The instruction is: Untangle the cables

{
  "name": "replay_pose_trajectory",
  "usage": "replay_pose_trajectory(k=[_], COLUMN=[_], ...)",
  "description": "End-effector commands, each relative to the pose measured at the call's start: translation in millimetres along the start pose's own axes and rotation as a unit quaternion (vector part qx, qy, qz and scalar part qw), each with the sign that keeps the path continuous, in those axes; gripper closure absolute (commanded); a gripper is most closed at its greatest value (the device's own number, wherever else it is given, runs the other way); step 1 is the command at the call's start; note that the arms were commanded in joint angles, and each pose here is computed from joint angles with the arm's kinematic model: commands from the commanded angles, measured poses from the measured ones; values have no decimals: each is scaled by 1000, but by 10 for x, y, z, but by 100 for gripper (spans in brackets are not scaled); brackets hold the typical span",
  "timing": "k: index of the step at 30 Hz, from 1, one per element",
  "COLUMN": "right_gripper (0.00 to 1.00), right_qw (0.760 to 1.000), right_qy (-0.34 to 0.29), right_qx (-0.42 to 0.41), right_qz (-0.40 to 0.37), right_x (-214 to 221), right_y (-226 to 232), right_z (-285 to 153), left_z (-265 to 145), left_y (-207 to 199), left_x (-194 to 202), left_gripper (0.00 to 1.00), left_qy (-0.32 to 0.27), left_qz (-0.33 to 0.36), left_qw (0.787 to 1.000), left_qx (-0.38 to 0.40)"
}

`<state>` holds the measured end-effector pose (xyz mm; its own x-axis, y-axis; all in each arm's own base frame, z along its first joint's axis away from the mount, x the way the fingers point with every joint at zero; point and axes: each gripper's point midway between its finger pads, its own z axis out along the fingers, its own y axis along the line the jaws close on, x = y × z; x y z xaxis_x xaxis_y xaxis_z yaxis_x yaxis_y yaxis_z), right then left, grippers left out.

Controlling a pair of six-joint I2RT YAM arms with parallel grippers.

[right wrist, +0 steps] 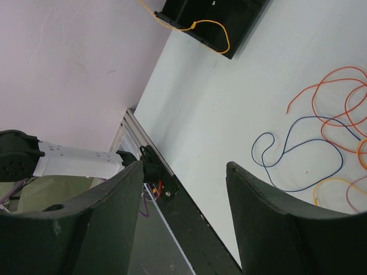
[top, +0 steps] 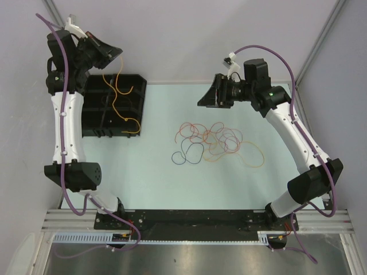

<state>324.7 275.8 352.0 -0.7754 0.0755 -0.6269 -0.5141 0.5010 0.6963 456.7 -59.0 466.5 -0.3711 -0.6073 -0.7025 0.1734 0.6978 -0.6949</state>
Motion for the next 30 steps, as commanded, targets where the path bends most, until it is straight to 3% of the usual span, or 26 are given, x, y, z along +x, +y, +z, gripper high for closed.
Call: replay_pose_trajectory(k=[1,13,30], right_gripper=[36,37,37], right_qw=[1000,1000,1000], right_qy=[-11,-11,-23], right_qx=[-10,-6,8], right_qz=[-15,-11,-11], right_x=[-28,-55,-86], right_y=[134,74,6], right_z=[-131,-125,-249], left_z=[-207,-375,-213], left_y=[-301,-890,-235], left_x=[-186,-464,-436], left_gripper=[100,100,100], left_qy=[-39,-74,-86], left_qz=[38,66,71], left_qw=[998,983,991], left_qx=[43,153,74])
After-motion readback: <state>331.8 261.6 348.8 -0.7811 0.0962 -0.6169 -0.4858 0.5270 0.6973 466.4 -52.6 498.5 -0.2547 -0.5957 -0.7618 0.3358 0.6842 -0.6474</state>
